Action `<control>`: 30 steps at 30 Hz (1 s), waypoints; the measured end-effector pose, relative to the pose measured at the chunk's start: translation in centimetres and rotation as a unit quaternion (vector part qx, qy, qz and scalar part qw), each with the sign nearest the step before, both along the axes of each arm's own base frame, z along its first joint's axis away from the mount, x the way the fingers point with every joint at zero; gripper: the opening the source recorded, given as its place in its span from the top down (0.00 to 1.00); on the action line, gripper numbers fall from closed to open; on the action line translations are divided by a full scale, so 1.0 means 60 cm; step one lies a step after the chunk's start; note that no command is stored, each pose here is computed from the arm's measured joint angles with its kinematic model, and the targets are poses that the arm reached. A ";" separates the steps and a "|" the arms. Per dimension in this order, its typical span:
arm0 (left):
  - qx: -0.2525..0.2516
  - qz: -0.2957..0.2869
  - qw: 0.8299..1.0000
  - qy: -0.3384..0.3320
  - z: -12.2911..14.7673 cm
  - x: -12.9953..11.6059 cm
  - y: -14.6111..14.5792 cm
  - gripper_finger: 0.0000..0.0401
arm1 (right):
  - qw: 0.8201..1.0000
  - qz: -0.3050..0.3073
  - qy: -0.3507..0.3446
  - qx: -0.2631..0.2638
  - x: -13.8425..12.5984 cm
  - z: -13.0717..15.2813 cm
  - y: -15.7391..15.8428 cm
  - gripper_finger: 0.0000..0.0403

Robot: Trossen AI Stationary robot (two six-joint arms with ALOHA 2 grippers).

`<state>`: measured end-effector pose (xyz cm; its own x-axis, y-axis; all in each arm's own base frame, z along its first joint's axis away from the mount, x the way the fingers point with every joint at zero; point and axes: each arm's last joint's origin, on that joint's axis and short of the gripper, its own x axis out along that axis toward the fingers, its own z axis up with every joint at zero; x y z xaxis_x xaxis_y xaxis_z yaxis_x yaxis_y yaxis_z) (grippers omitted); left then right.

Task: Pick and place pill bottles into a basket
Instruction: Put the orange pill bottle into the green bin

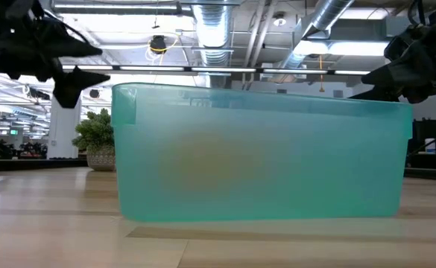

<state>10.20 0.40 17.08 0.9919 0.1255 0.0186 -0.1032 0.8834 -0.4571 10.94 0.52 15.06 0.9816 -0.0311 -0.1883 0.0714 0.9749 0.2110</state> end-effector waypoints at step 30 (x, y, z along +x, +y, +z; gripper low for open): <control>0.167 0.127 0.913 0.349 0.241 0.098 0.016 0.23 | 1.000 0.000 0.000 0.000 0.000 0.000 0.000 0.19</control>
